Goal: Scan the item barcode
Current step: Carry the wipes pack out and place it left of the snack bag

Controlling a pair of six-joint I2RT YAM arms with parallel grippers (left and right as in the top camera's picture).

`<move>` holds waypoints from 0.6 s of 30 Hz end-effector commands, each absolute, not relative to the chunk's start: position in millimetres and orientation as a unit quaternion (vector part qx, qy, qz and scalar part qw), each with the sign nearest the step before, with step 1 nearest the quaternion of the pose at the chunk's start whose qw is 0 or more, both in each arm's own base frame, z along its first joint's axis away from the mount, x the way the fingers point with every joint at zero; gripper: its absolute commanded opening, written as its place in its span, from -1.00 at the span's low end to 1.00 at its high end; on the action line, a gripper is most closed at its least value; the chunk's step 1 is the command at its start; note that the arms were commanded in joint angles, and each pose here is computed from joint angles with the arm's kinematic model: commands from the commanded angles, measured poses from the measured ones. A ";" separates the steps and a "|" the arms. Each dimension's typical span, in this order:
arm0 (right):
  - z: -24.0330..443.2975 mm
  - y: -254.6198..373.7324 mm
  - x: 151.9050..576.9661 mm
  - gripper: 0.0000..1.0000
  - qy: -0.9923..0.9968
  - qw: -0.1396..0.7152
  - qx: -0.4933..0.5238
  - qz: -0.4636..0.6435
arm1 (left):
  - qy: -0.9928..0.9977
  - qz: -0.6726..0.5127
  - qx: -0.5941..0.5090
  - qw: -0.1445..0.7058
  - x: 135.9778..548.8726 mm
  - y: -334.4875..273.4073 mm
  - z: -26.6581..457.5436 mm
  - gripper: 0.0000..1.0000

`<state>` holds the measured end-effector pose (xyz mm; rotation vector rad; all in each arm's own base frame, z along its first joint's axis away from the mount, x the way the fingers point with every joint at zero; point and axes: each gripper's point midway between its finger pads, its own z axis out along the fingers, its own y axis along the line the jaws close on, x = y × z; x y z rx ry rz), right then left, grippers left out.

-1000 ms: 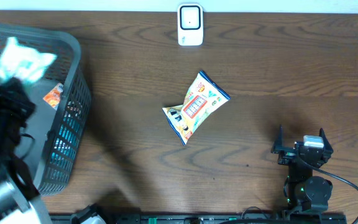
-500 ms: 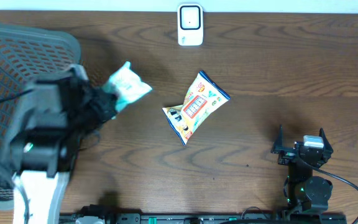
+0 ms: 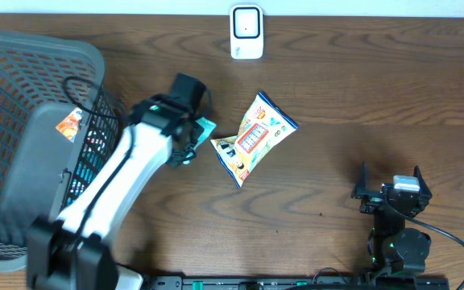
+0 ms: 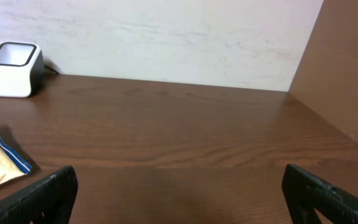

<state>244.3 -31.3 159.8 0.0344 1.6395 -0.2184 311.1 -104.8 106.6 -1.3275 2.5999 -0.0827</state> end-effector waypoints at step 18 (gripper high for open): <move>159.5 -30.4 244.2 0.98 0.729 0.678 0.011 -0.098 | 0.912 -0.094 -0.305 0.257 359.4 -118.3 188.9 0.77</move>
